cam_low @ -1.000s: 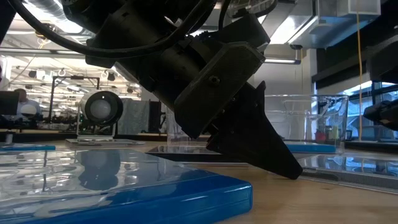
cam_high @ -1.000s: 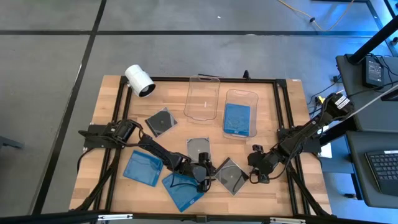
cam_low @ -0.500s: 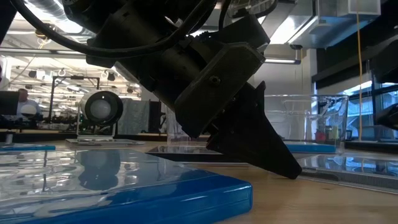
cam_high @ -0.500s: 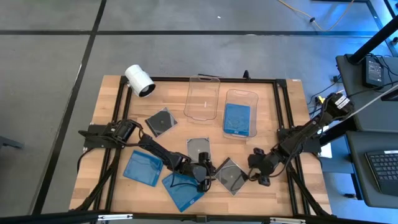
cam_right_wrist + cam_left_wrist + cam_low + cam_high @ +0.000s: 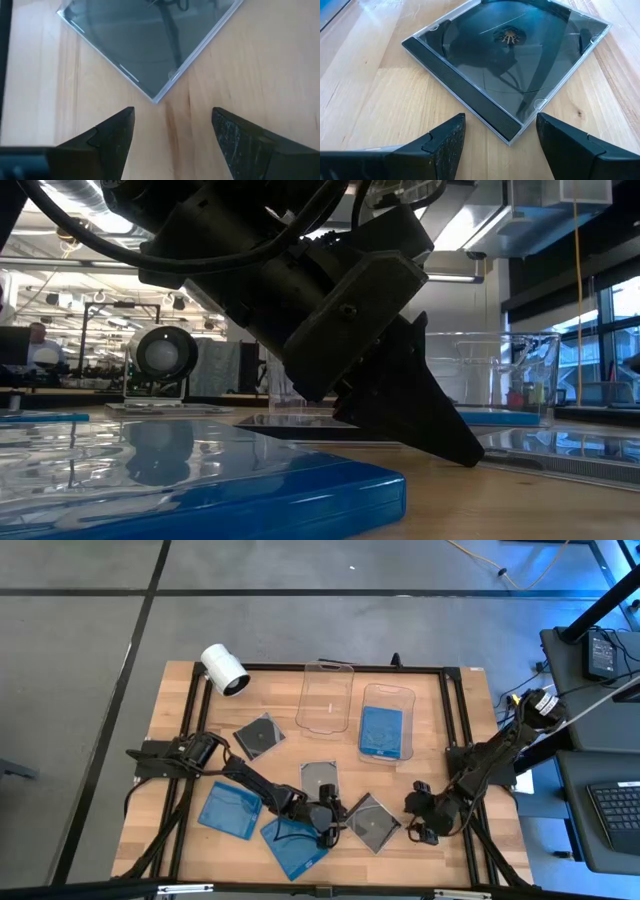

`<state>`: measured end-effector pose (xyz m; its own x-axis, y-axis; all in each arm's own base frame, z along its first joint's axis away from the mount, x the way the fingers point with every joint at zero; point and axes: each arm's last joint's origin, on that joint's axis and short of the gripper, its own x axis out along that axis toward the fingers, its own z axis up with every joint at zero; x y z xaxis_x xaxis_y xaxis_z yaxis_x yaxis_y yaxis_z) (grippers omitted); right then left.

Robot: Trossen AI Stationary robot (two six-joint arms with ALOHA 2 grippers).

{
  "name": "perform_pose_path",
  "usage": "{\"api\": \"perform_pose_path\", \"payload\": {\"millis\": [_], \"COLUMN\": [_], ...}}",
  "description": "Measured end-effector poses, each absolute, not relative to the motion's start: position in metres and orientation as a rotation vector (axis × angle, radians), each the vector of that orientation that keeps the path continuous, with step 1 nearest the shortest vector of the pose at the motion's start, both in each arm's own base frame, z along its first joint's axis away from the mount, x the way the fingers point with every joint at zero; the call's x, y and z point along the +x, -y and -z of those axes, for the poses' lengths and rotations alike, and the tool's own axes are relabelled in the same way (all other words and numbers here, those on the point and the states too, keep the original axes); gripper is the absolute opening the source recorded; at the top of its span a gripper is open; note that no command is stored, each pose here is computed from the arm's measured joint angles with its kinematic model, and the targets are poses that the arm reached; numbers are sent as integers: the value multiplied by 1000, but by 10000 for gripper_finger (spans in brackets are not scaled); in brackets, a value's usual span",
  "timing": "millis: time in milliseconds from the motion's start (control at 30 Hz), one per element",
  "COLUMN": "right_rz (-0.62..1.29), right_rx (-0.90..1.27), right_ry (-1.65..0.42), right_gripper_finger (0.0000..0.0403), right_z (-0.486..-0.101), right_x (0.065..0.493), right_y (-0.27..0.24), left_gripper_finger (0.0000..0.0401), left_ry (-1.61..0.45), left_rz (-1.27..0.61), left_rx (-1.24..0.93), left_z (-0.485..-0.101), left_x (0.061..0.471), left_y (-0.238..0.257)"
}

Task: Pick & place jewel cases by type
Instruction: Put the bottom black cd case into the left transparent bin

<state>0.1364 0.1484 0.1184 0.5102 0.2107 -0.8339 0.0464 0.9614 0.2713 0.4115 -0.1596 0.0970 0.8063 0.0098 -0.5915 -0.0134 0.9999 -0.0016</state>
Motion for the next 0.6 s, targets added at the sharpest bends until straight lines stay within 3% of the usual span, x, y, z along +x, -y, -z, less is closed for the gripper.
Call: {"api": "perform_pose_path", "payload": {"millis": [367, 600], "right_rz": [-85, -61], "right_rx": [206, 31], "right_ry": [-930, -908], "right_gripper_finger": [271, 257], "right_z": [-104, -98], "right_x": [137, 144], "right_y": [-167, -184], "left_gripper_finger": [239, 239], "left_ry": [-634, -634], "left_rz": [-12, -11], "left_rx": [-5, -6], "left_z": [-97, -97], "left_x": [412, 412], "left_y": [159, 159]}}
